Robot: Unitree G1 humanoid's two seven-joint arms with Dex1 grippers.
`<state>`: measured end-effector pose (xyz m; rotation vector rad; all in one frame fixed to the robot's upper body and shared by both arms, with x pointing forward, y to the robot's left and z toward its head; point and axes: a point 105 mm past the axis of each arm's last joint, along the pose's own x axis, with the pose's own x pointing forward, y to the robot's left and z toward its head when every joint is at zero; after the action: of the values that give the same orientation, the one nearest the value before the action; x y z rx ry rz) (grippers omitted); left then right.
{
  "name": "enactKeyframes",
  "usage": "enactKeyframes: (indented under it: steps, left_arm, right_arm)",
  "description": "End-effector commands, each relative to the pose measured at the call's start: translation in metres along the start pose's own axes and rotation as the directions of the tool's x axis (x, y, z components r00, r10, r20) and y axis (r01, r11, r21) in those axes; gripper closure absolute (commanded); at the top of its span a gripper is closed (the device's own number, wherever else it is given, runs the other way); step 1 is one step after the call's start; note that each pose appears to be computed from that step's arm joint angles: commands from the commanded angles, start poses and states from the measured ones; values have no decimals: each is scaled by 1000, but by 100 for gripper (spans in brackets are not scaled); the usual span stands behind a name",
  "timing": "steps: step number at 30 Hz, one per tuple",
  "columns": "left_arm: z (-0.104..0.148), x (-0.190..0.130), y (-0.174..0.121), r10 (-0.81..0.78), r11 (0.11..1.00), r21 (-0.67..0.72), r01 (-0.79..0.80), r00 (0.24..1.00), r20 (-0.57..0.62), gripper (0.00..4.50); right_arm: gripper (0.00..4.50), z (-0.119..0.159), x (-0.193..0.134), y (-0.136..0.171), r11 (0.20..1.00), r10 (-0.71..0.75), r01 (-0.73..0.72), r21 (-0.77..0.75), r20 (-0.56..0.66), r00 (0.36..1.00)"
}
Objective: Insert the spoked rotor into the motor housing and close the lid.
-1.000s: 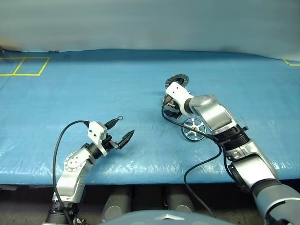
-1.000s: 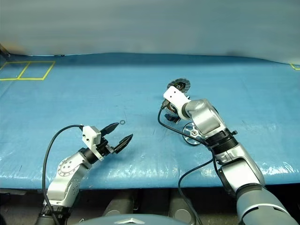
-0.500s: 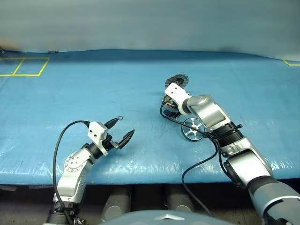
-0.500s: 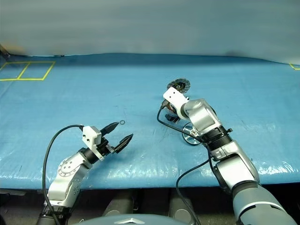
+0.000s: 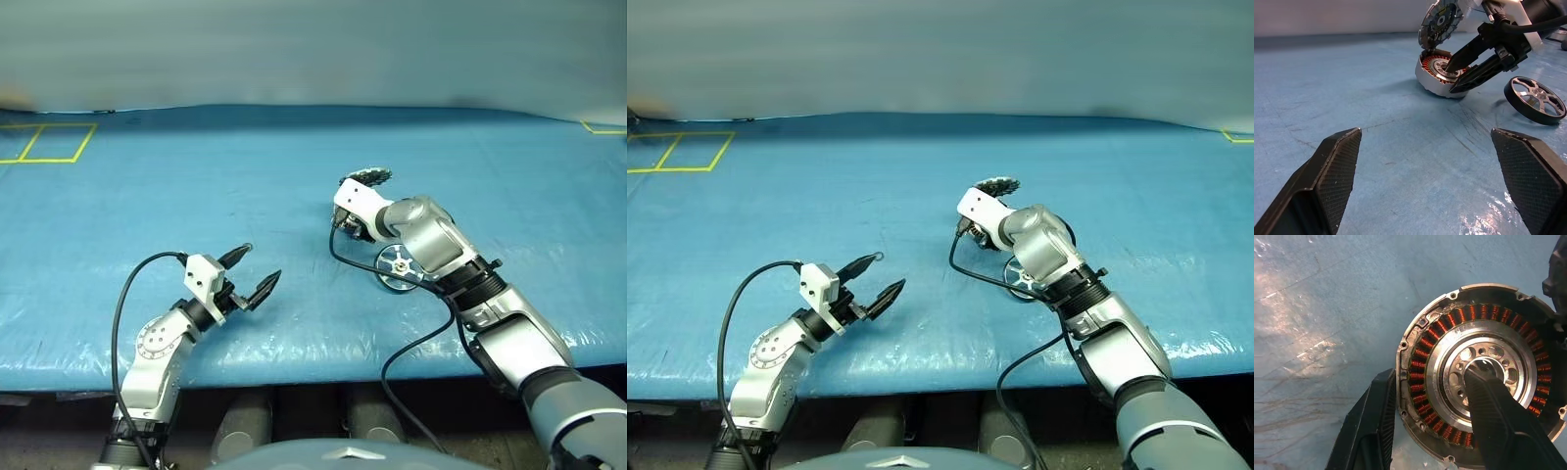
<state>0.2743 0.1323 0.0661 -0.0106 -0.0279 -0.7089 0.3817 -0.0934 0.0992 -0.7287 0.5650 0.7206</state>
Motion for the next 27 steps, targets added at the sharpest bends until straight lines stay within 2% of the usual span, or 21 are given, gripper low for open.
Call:
enactKeyframes:
  steps: [1, 8, 13, 27]
  left_arm:
    - [6, 0, -1, -2, 1000, 12, 1, 1000, 31, 0]
    - [7, 1, -2, -10, 1000, 10, 10, 999, 35, 0]
    - [9, 2, -1, -19, 1000, 11, 19, 999, 39, 0]
    - [7, 4, -4, -31, 1000, 5, 31, 999, 34, 0]
  right_arm:
    - [264, 31, -17, 16, 997, 77, -75, -20, 126, 989]
    - [264, 48, -36, 54, 984, 177, -169, -58, 197, 964]
    - [264, 27, -30, 86, 966, 253, -244, -80, 135, 958]
    - [264, 12, -28, 89, 959, 268, -263, -108, 40, 962]
